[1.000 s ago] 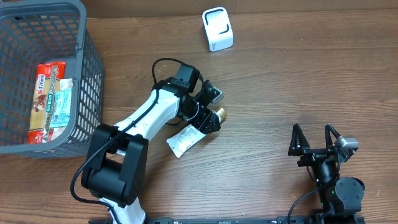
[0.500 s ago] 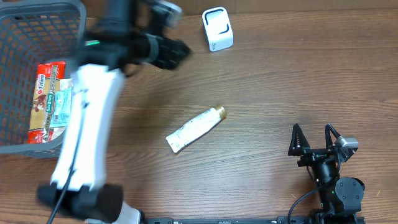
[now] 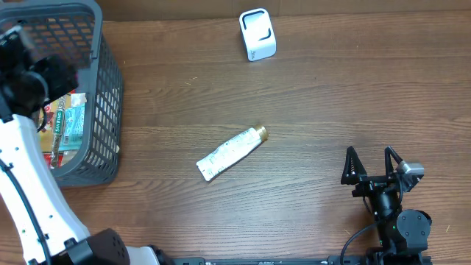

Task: Scan the item barcode
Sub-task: 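Carry the bottle out and lay it on the table center, then lower the left gripper into the basket onto the mint-green wipes pack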

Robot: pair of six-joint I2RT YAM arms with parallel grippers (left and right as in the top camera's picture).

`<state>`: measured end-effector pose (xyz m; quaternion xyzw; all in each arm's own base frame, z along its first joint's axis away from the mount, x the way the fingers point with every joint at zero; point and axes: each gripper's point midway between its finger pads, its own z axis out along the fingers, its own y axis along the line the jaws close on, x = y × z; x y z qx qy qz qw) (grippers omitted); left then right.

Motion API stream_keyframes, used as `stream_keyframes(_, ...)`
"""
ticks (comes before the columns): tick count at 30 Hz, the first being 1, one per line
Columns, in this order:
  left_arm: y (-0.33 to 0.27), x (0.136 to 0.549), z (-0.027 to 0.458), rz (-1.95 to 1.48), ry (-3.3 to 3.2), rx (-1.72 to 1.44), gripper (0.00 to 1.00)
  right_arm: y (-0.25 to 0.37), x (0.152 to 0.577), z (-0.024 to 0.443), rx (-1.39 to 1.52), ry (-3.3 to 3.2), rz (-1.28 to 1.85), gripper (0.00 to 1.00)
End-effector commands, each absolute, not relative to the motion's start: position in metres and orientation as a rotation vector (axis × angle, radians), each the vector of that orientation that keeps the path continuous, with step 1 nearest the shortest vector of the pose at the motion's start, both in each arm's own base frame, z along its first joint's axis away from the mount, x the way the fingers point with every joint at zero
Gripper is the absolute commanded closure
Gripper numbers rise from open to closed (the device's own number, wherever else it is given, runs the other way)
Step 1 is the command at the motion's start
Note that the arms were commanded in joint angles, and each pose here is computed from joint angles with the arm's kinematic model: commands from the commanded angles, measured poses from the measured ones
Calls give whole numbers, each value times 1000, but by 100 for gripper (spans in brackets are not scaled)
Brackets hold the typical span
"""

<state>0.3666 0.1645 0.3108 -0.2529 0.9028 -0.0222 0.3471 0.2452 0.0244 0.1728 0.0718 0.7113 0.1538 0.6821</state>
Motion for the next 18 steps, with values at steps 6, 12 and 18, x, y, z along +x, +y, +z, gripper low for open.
stream_keyframes(6,195,364,228,-23,2386,-823,35,26,245,171,161,1592,352,0)
stream_keyframes(12,210,363,183,76,2384,-853,30,26,245,171,160,1592,351,0)
stream_keyframes(18,223,374,149,178,2397,-696,21,26,245,171,161,1592,352,0)
